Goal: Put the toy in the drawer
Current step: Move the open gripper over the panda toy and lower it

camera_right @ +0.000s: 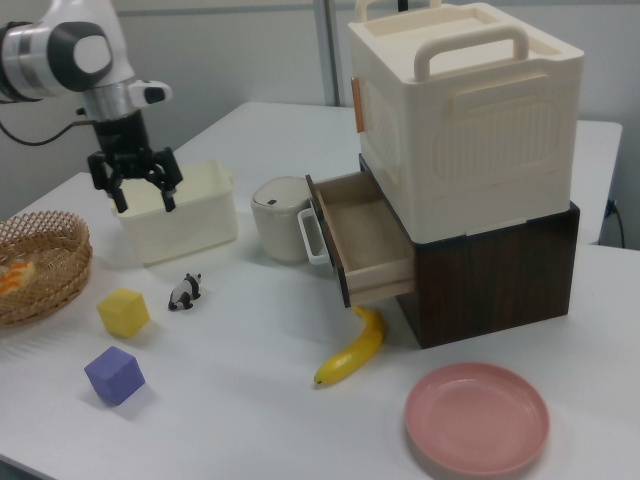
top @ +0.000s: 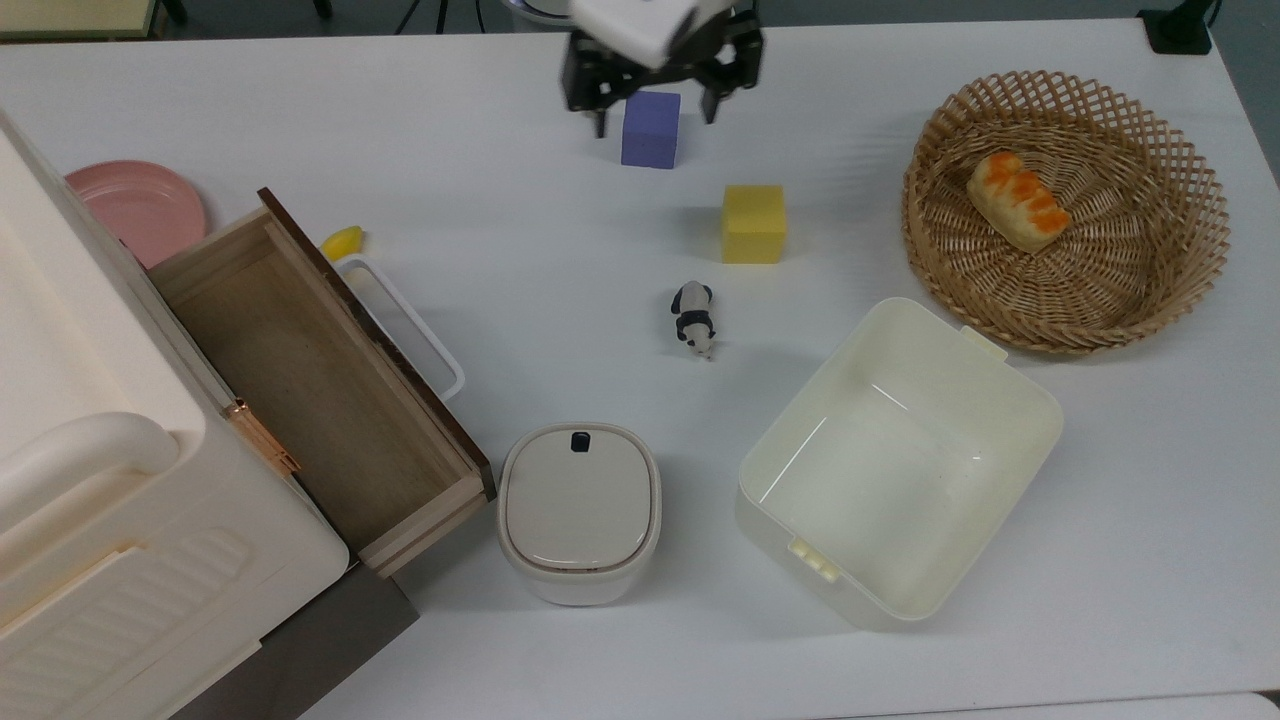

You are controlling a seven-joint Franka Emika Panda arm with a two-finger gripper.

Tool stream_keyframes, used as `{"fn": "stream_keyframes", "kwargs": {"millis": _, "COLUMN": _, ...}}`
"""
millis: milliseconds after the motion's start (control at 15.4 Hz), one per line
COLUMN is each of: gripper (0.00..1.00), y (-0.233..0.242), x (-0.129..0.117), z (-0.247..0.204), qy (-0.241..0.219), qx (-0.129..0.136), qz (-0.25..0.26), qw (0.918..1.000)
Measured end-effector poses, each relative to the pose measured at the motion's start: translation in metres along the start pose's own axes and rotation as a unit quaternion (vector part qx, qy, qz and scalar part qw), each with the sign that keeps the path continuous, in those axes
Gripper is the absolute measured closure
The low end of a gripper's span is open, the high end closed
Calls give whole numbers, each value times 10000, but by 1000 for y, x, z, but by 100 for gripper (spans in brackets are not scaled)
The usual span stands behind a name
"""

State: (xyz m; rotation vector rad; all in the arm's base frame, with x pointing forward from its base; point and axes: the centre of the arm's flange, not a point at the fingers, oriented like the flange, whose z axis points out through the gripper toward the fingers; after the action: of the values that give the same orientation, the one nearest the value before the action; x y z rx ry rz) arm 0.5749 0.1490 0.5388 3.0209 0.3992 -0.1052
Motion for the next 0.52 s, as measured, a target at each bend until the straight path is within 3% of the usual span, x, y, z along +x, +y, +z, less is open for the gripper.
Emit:
{"fn": "stream_keyframes", "kwargs": {"millis": 259, "gripper": 0, "y": -27, "x": 5, "z": 3, "qy": 42, "qx": -59, "qz": -194, "qw": 9998}}
{"fn": "stream_keyframes", "kwargs": {"millis": 519, "gripper": 0, "y": -15, "x": 14, "z": 6, "qy": 243, "qx": 57, "qz": -43, "qw": 9997}}
